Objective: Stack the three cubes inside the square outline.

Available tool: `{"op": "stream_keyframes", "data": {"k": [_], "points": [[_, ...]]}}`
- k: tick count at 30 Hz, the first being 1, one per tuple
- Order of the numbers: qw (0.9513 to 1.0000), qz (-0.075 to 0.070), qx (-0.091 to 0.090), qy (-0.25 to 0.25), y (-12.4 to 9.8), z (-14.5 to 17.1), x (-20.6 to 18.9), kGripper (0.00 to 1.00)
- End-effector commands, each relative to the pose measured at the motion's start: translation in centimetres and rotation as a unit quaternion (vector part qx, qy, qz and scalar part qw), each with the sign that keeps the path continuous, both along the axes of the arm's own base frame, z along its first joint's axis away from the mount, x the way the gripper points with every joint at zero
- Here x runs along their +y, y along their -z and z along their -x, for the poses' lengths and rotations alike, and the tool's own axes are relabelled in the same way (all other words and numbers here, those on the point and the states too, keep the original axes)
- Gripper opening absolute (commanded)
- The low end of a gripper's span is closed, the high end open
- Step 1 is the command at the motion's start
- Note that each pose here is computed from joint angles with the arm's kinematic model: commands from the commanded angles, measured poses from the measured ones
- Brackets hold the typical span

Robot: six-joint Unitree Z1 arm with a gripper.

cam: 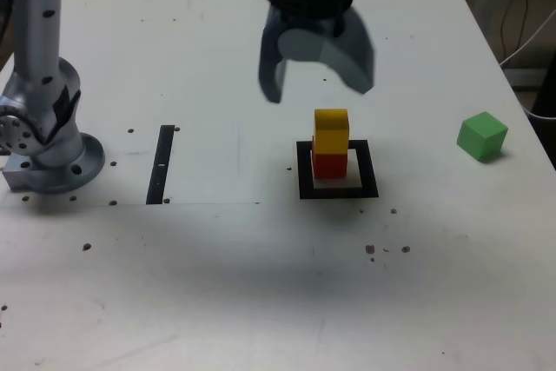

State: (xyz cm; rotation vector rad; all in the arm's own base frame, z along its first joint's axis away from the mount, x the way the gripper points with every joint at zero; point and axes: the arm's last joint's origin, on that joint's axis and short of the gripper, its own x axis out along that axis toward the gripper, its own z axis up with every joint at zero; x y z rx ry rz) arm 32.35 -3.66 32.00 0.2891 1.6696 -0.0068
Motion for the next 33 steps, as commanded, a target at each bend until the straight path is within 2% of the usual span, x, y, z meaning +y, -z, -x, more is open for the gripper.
{"op": "stream_keyframes", "data": {"k": [1, 6, 10, 13, 18, 26, 28, 33], "points": [[0.9998, -0.001, -0.014, 0.015, -0.7, -0.3, 0.3, 0.99], [0.9969, -0.01, -0.034, 0.071, -2.0, -1.5, 1.3, 0.99], [0.9944, -0.012, -0.024, 0.102, -1.9, -2.9, 2.0, 0.99], [0.9914, -0.006, -0.013, 0.13, -1.2, -4.8, 1.8, 0.98], [0.9844, 0.002, -0.007, 0.176, 0.0, -8.5, 0.4, 0.98], [0.972, -0.001, -0.003, 0.235, 1.8, -12.1, -0.9, 0.97], [0.9688, -0.004, 0.0, 0.248, 2.4, -12.8, -0.9, 0.97], [0.9598, -0.023, 0.007, 0.28, 3.7, -14.7, -0.7, 0.97]]}}
